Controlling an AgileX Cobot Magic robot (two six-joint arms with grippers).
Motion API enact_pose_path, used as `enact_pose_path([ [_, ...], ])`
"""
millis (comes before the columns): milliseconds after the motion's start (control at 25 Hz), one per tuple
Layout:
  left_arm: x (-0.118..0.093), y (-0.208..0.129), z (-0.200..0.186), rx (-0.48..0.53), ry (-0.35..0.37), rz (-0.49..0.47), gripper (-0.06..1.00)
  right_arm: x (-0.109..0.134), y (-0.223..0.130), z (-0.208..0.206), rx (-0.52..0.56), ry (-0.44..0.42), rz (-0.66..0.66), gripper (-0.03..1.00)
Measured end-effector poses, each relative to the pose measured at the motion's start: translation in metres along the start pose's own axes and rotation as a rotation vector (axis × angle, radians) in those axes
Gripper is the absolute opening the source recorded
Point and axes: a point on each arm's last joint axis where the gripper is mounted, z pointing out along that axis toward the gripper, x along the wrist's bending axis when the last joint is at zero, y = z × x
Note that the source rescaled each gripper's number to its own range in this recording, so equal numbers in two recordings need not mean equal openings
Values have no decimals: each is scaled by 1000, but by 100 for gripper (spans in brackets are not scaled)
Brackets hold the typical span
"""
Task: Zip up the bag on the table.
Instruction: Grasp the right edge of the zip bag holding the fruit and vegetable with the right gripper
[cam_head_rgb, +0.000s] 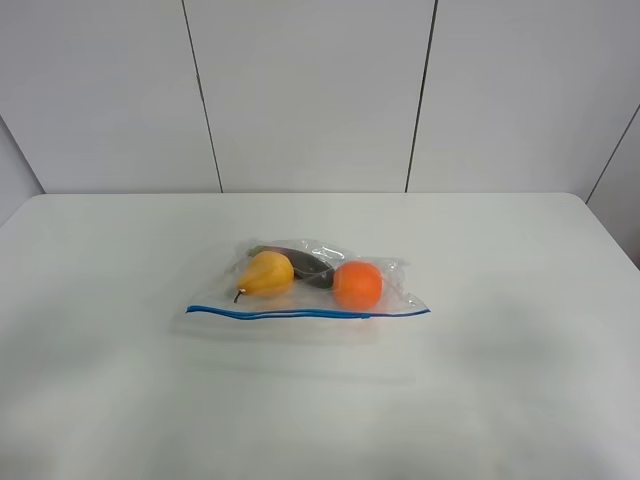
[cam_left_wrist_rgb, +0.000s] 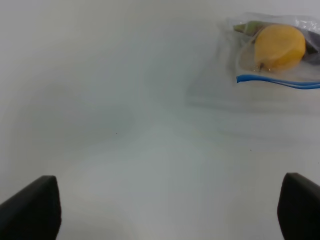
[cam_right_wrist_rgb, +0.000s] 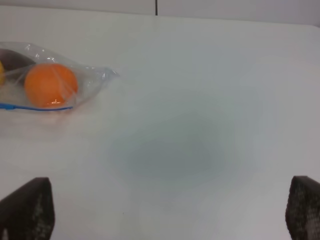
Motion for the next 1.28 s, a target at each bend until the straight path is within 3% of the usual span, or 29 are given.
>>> enact_pose_path([
  [280, 0, 0, 0, 0, 0, 0, 100, 0, 2, -1, -6, 0, 1, 100],
  [480, 0, 0, 0, 0, 0, 0, 100, 0, 49, 4, 69, 25, 49, 100],
  [640, 0, 0, 0, 0, 0, 0, 100, 1, 101, 40, 209, 76, 117, 100],
  [880, 0, 0, 0, 0, 0, 0, 100, 8, 144, 140, 499, 201, 292, 100],
  [1080, 0, 0, 0, 0, 0, 0, 100, 14, 130, 225, 751, 289, 413, 100],
  [1280, 0, 0, 0, 0, 0, 0, 100, 22, 96, 279, 947, 375, 518, 100],
])
